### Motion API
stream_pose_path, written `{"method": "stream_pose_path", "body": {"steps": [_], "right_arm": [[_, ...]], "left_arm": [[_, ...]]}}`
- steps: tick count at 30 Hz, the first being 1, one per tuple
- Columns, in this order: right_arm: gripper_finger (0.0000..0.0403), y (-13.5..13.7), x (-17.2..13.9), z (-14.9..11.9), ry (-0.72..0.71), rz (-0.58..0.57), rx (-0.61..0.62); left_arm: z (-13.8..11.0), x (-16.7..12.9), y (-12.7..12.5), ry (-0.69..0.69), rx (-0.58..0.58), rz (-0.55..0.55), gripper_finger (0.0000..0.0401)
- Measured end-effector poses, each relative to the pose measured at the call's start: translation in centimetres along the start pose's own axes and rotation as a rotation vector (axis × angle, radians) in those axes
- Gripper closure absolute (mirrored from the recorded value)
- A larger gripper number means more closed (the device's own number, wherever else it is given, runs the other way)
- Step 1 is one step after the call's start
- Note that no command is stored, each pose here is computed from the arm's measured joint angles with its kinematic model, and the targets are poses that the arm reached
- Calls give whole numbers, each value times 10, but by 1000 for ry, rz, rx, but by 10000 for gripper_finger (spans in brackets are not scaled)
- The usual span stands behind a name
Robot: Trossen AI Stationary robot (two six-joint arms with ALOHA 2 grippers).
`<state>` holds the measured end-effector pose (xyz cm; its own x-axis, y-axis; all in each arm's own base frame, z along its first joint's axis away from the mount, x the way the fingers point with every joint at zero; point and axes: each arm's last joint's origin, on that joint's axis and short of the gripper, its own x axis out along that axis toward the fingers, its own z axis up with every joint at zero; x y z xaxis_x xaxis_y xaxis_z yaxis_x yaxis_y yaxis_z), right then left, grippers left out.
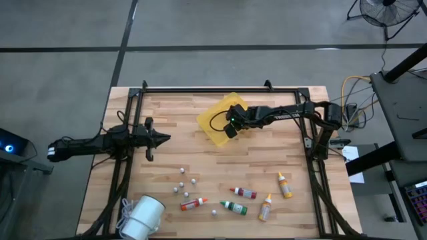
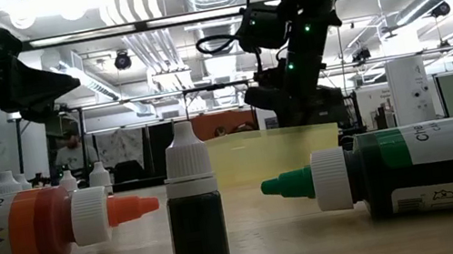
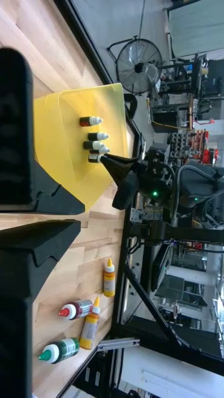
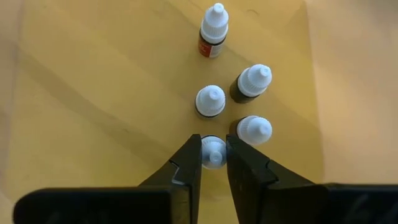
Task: Pick & Place food coloring
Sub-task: Put the small red food coloring bottle into the yellow bin
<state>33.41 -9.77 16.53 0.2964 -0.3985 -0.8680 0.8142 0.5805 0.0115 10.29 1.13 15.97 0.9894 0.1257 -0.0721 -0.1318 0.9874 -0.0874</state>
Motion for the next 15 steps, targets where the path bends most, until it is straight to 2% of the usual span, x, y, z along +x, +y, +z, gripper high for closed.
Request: {"method": "stream_pose_path", "body": {"steps": [15], "right_arm": [[328,0,0,0,1,-1,0]], "left_arm": [[0,0,0,0,0,-1,401]]}}
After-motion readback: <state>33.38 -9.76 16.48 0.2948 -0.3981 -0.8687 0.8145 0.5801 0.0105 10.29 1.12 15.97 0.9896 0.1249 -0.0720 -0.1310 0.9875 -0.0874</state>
